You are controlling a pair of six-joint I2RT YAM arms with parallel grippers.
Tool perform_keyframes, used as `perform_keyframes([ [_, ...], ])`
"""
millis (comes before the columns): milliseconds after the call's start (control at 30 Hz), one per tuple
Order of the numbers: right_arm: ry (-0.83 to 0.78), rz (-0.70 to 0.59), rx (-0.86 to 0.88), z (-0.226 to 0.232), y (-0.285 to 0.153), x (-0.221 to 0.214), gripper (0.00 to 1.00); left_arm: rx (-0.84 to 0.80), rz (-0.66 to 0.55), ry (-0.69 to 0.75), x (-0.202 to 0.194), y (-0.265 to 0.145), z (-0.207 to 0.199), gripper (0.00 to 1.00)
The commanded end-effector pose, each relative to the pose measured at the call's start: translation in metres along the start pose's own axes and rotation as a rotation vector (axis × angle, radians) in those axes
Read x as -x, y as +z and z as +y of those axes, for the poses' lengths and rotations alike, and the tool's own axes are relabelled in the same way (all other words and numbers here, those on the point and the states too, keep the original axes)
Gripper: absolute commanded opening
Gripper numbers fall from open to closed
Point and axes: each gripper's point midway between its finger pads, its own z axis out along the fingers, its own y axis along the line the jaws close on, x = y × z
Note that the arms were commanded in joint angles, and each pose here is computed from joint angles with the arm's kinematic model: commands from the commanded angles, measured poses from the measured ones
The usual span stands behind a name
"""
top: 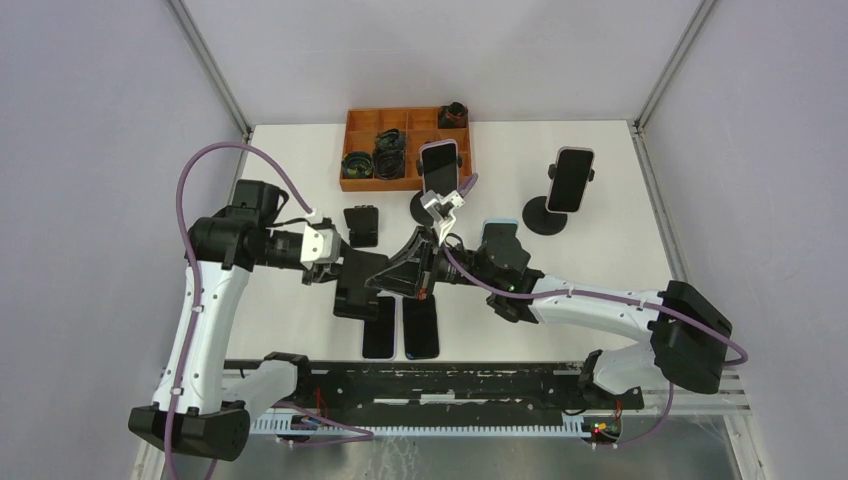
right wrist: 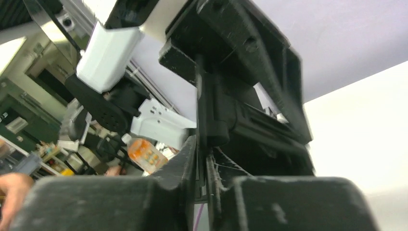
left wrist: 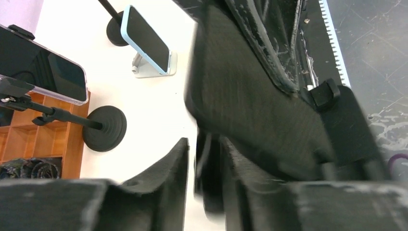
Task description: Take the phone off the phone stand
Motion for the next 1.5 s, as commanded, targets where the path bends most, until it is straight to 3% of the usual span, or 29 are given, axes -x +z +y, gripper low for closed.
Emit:
perform_keyframes([
  [0, -0.030, -0.036, 0.094, 0.026, 0.006, 0.018, 0.08, -0.009, -0.003, 0.001, 0.010, -0.003, 0.002, 0.43],
  [67, -0.053, -0.015, 0.064, 0.019, 0.002, 0.015, 0.00, -0.009, 0.023, 0.006, 0.004, -0.004, -0.001, 0.51],
  [233, -0.137, 0.029, -0.027, -0.008, -0.025, 0.010, 0.00, -0.008, 0.059, 0.024, -0.007, -0.004, -0.010, 0.76],
  [433, -0.257, 0.065, -0.140, -0.041, -0.056, 0.007, 0.00, -0.006, 0.108, 0.026, -0.018, -0.006, -0.010, 0.79],
  [533, -0.291, 0.089, -0.154, -0.046, -0.058, 0.003, 0.00, 0.015, 0.051, -0.067, -0.008, -0.002, 0.001, 0.78],
  [700, -0.314, 0.102, -0.134, -0.046, -0.056, 0.001, 0.00, -0.039, -0.088, -0.241, 0.009, 0.009, 0.002, 0.71],
  [1000, -0.355, 0.122, -0.126, -0.050, -0.052, 0.001, 0.00, -0.098, -0.105, -0.341, -0.003, 0.025, -0.001, 0.51],
  [1233, -0.375, 0.127, -0.134, -0.056, -0.046, 0.002, 0.00, -0.158, -0.092, -0.368, -0.010, 0.038, -0.001, 0.44],
  [1400, -0.384, 0.133, -0.135, -0.061, -0.043, -0.001, 0.00, -0.181, -0.080, -0.375, -0.022, 0.045, -0.001, 0.25],
  [1467, -0.386, 0.139, -0.137, -0.065, -0.042, -0.004, 0.06, -0.195, -0.080, -0.373, -0.027, 0.048, -0.001, 0.14],
])
